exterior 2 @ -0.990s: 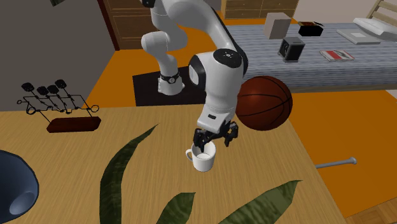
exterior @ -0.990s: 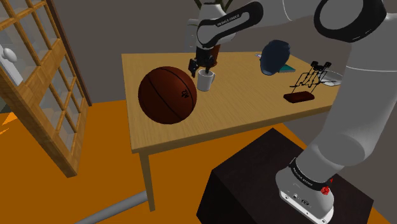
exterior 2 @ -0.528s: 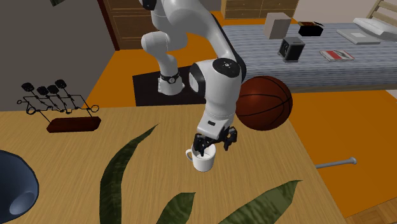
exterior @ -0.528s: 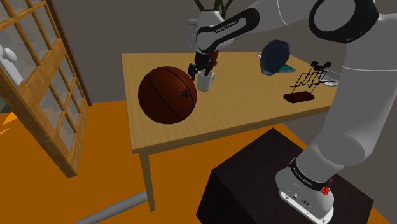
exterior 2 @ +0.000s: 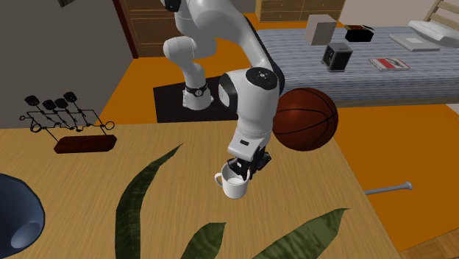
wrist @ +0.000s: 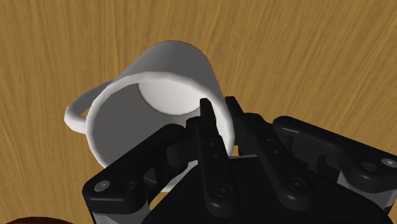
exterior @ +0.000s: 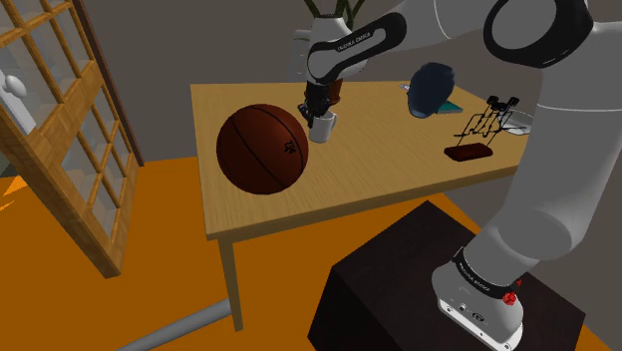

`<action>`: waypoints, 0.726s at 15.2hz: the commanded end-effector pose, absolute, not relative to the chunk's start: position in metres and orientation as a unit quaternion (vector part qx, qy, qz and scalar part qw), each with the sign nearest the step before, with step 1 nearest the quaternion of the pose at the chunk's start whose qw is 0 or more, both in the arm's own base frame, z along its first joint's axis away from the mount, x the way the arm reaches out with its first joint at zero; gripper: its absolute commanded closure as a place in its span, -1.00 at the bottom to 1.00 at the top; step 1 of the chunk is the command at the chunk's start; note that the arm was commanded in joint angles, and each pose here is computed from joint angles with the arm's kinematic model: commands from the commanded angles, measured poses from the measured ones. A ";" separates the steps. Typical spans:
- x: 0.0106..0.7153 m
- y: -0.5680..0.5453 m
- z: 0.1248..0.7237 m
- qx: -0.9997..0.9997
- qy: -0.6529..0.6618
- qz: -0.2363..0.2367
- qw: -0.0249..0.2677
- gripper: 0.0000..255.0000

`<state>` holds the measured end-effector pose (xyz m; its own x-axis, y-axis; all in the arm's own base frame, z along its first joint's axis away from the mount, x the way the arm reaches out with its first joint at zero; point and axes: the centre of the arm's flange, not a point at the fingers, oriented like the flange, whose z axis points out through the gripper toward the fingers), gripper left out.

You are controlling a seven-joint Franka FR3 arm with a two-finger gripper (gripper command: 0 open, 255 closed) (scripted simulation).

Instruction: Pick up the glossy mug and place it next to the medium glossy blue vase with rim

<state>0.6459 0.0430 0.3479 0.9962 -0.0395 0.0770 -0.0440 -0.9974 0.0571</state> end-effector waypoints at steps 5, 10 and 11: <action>0.646 0.043 0.348 0.999 -0.021 0.038 0.029 1.00; 0.646 0.043 0.369 0.999 -0.021 0.038 0.029 1.00; 0.646 0.043 0.374 0.999 -0.021 0.038 0.029 1.00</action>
